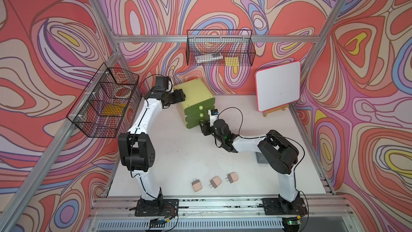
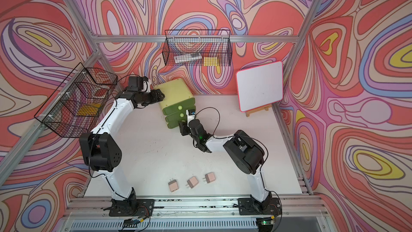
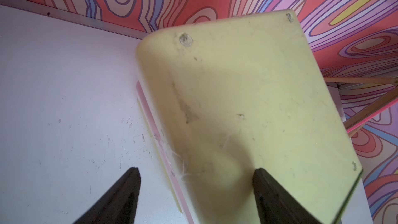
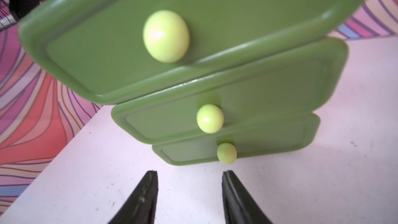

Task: Place the plugs into the drawer by color
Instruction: Close the drawer in the storage box, then open the drawer in the storage box.

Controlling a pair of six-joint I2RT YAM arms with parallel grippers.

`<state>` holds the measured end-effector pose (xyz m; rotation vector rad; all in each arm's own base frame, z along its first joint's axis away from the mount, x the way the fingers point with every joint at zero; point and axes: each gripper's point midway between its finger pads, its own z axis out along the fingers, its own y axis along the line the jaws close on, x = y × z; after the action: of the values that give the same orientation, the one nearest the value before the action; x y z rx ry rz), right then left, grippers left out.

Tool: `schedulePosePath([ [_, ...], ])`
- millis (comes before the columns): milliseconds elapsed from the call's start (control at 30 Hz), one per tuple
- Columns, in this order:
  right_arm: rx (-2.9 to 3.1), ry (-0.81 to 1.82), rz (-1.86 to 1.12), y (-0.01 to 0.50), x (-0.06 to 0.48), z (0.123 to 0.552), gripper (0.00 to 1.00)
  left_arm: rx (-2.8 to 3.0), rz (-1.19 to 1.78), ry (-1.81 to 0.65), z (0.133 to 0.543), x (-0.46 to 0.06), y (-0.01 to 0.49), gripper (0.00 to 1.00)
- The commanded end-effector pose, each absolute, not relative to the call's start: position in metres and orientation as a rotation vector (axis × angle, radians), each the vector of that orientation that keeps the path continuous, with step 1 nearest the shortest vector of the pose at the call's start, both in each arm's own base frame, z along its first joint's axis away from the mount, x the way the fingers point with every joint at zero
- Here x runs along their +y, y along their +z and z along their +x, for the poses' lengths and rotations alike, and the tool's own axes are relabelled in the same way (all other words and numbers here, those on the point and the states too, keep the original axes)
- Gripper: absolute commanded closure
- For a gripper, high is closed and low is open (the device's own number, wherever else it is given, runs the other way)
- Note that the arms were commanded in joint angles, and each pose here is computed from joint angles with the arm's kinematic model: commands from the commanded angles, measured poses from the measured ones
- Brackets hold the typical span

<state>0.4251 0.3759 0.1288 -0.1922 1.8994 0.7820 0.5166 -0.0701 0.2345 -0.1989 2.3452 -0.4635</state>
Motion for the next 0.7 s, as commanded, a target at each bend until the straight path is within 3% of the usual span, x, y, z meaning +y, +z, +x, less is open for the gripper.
schedulePosePath([
  [0, 1.913, 0.991, -0.064, 0.124, 0.365, 0.433, 0.53, 2.490, -0.255, -0.417, 0.500, -0.062, 0.193, 0.19],
  [300, 1.933, 1.175, 0.087, 0.097, 0.356, 0.467, 0.68, 2.494, -0.256, -0.405, 0.498, -0.061, 0.192, 0.19],
  [667, 1.960, 1.307, 0.142, 0.071, 0.372, 0.479, 0.70, 2.504, -0.257, -0.417, 0.498, -0.062, 0.188, 0.19],
])
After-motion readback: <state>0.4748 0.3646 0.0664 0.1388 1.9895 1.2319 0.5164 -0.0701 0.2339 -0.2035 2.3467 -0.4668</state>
